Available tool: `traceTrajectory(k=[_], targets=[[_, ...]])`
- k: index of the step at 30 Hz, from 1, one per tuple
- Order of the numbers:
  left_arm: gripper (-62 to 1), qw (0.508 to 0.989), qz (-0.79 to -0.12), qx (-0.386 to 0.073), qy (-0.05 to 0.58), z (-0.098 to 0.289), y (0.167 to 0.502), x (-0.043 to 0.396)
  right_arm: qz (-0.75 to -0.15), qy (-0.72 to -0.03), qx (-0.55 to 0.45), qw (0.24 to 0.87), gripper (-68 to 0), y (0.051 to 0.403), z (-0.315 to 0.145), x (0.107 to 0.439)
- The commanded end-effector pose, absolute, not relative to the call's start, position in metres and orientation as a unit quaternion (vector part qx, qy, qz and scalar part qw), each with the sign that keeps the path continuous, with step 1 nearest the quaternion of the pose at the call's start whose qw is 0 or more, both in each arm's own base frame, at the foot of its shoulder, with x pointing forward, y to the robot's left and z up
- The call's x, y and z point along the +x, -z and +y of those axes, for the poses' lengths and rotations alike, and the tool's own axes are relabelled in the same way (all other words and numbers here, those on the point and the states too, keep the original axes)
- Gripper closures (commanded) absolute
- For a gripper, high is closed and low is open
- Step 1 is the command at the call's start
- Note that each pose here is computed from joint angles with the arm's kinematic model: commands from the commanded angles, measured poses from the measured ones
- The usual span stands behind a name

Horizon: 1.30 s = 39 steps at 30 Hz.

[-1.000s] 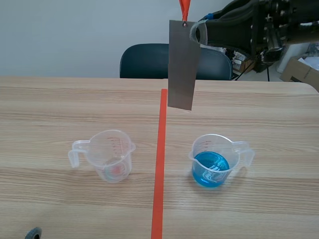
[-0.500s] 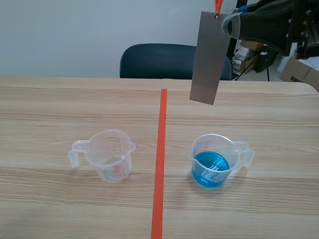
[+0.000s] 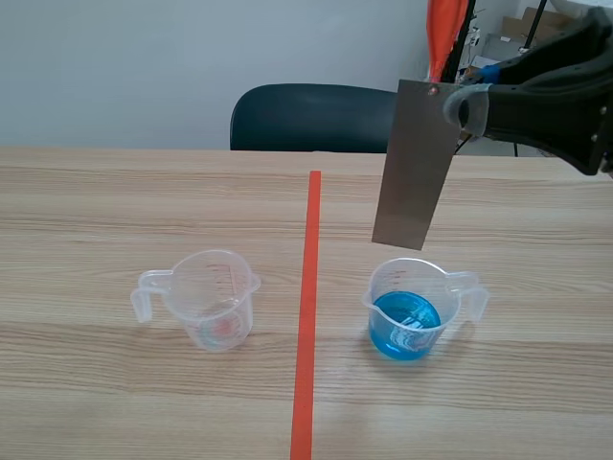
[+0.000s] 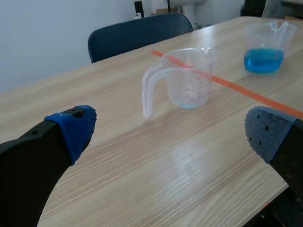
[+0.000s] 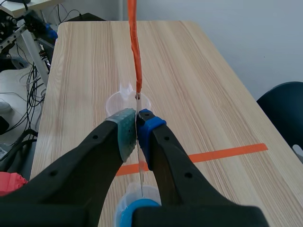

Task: Do the redox reaction experiment. move the plate over the blue solution

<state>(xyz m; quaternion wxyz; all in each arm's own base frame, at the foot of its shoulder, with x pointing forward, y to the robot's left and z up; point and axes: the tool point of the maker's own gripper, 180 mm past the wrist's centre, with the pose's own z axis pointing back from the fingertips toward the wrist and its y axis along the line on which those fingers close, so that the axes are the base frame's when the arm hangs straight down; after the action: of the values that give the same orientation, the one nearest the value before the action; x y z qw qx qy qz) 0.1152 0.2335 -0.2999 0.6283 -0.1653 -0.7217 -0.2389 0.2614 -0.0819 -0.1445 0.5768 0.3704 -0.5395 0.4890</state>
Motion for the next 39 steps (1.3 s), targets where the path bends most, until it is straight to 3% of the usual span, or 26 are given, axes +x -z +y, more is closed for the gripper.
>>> traceTrajectory(k=[1, 9, 13, 25, 26, 31, 35, 37, 39], targets=[[-62.3, 0.617, -0.732, -0.168, 0.235, 0.240, 0.285, 0.117, -0.548, -0.487, 0.374, 0.568, -0.6, 0.137, -0.087, 0.259], [-62.3, 0.619, -0.731, -0.184, 0.221, 0.246, 0.249, 0.120, -0.533, -0.488, 0.380, 0.577, -0.6, 0.149, -0.101, 0.241], [-62.3, 0.622, -0.717, -0.200, 0.242, 0.236, 0.238, 0.123, -0.534, -0.478, 0.385, 0.582, -0.6, 0.148, -0.108, 0.237], [-62.3, 0.598, -0.714, -0.239, 0.274, 0.219, 0.198, 0.150, -0.562, -0.431, 0.391, 0.588, -0.6, 0.130, -0.117, 0.251], [-58.9, 0.599, -0.709, -0.242, 0.282, 0.217, 0.198, 0.154, -0.564, -0.432, 0.391, 0.586, -0.6, 0.129, -0.116, 0.252], [-26.7, 0.588, -0.689, -0.259, 0.337, 0.208, 0.193, 0.169, -0.564, -0.436, 0.385, 0.586, -0.6, 0.128, -0.116, 0.254], [-7.6, 0.596, -0.669, -0.237, 0.376, 0.206, 0.195, 0.194, -0.558, -0.423, 0.389, 0.599, -0.6, 0.132, -0.114, 0.258], [-2.5, 0.603, -0.658, -0.233, 0.386, 0.205, 0.195, 0.206, -0.550, -0.419, 0.391, 0.607, -0.6, 0.138, -0.110, 0.260], [-2.6, 0.606, -0.653, -0.222, 0.397, 0.205, 0.195, 0.216, -0.543, -0.413, 0.391, 0.618, -0.6, 0.144, -0.109, 0.262]])
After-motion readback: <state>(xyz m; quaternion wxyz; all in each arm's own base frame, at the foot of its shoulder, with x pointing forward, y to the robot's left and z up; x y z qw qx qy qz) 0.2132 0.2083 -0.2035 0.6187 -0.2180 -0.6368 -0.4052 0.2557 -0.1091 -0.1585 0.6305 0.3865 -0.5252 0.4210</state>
